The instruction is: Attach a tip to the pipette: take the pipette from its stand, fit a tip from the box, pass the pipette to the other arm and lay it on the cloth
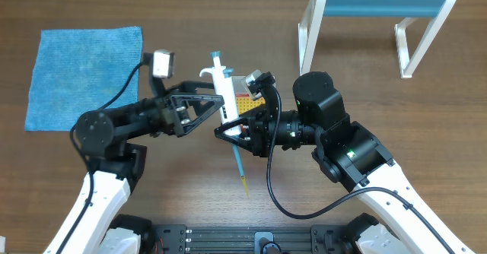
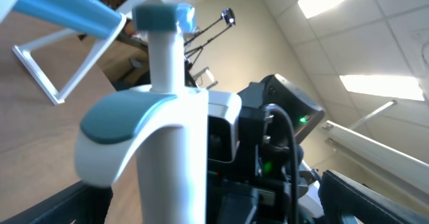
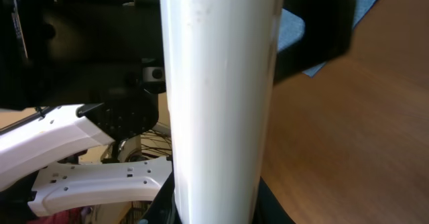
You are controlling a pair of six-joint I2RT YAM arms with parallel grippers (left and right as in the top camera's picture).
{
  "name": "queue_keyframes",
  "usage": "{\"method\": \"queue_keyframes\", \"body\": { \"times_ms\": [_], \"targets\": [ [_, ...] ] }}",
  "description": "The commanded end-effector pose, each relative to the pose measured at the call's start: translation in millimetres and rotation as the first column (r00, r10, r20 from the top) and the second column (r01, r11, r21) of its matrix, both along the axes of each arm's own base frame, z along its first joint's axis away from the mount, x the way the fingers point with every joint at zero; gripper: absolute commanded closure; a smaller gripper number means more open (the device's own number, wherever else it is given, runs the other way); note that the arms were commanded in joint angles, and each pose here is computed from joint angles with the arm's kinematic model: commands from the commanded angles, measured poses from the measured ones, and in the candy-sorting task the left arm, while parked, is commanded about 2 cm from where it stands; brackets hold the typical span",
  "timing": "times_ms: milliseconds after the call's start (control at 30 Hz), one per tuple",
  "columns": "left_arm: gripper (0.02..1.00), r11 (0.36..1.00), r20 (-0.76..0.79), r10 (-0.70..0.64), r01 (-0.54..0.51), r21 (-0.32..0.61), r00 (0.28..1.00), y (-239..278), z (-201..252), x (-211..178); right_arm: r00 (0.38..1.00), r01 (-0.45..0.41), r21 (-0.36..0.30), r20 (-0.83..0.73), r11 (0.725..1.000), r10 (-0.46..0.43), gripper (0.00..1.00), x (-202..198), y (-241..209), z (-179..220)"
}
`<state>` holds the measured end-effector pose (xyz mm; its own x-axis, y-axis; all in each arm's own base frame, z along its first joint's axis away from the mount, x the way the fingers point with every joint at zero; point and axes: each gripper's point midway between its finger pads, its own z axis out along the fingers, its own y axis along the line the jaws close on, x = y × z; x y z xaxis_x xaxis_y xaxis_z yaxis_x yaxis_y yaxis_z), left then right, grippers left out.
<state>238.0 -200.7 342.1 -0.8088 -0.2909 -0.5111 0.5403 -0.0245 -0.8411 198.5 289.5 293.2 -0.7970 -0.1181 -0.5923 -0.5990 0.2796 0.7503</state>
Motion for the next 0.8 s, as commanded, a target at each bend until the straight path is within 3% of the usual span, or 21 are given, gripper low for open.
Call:
{"method": "queue_keyframes", "body": {
  "times_ms": [33,200,267,300,333,400,667,733,767,800],
  "targets": [
    [0.020,1.000,0.013,-0.005,0.005,-0.004,1.000,-12,0,9,1.000,-0.022,0.018,-0.014,1.000,0.022,0.925,-5,2,4],
    [0.029,1.000,0.027,-0.001,0.001,-0.011,1.000,-13,-1,13,1.000,-0.024,0.019,-0.015,1.000,0.024,0.923,-5,2,4],
    [0.242,1.000,0.024,0.006,-0.006,-0.014,1.000,-13,-1,15,1.000,-0.024,0.019,-0.015,1.000,0.024,0.925,-5,2,4],
    [0.597,1.000,0.024,0.007,-0.006,-0.014,1.000,-13,-1,15,1.000,-0.024,0.019,-0.015,1.000,0.024,0.925,-5,2,4],
    [0.825,1.000,0.020,0.009,-0.009,-0.016,1.000,-13,-1,16,1.000,-0.024,0.019,-0.015,1.000,0.024,0.925,-5,2,4],
    [0.991,1.000,0.019,0.012,-0.011,-0.017,1.000,-12,-1,16,1.000,-0.024,0.019,-0.014,1.000,0.024,0.925,-5,2,4],
    [0.991,1.000,0.019,0.019,-0.018,-0.020,1.000,-12,0,17,1.000,-0.024,0.019,-0.014,1.000,0.024,0.925,-5,2,4],
    [0.991,0.999,0.009,0.036,-0.036,-0.025,0.999,-11,0,20,1.000,-0.024,0.018,-0.015,1.000,0.024,0.402,-5,2,4],
    [0.991,0.999,-0.001,0.044,-0.044,-0.026,0.999,-11,-1,22,1.000,-0.023,0.018,-0.014,1.000,0.024,0.207,-5,1,4],
    [0.991,0.998,-0.030,0.060,-0.061,-0.024,0.998,-10,-5,27,1.000,-0.024,0.017,-0.008,1.000,0.025,0.145,-5,1,4]
  ]
}}
